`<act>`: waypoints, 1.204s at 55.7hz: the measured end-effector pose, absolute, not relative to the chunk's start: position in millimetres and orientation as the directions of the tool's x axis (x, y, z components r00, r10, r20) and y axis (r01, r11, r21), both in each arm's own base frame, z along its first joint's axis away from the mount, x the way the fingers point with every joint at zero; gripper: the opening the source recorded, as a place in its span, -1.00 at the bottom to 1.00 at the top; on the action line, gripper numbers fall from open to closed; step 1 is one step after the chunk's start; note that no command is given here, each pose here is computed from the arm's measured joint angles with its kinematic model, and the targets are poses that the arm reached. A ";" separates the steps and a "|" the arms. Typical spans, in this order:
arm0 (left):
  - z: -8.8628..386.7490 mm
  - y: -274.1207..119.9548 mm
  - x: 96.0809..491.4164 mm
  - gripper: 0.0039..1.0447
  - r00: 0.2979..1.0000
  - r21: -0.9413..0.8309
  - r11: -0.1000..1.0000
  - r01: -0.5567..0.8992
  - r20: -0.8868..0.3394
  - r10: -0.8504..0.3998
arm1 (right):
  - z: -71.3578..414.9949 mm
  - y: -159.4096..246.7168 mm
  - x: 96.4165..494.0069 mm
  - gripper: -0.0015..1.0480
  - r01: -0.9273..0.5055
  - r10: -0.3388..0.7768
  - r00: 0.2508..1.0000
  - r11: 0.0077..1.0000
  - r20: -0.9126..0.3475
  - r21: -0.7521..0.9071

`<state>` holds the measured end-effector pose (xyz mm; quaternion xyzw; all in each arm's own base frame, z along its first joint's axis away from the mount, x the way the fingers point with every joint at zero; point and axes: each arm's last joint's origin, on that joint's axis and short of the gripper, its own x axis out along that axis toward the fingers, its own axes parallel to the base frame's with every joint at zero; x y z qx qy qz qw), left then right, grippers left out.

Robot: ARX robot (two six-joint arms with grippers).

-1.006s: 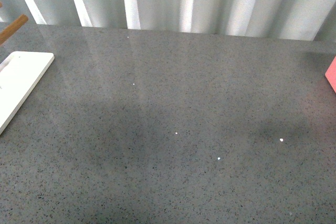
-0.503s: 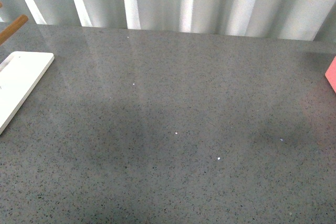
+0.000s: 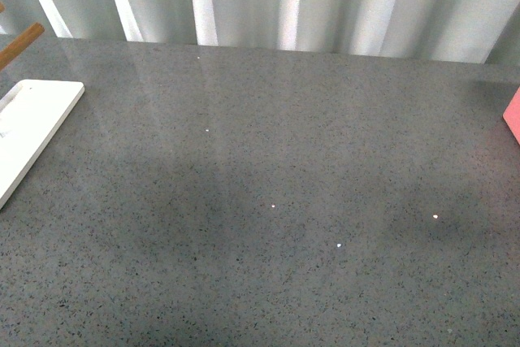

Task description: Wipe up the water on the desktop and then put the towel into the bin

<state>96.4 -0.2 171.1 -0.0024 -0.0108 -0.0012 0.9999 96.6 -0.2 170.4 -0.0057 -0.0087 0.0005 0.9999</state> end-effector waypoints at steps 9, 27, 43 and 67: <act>171.1 -0.2 96.4 0.87 1.000 -0.004 1.000 0.002 0.022 -0.002 | 170.4 -0.2 96.6 -0.92 -0.001 0.001 1.000 1.000 0.017 -0.012; 171.1 -0.2 96.4 0.87 1.000 -0.005 1.000 0.002 0.022 -0.002 | 170.4 -0.2 96.6 0.21 -0.001 0.001 1.000 1.000 0.017 -0.011; 171.1 -0.2 96.4 0.87 1.000 -0.005 1.000 0.002 0.022 -0.002 | 170.4 -0.2 96.6 0.86 -0.001 0.001 1.000 1.000 0.017 -0.010; 171.1 -0.2 96.4 0.87 1.000 -0.005 1.000 0.002 0.022 -0.002 | 170.4 -0.2 96.6 0.86 -0.001 0.001 1.000 1.000 0.017 -0.010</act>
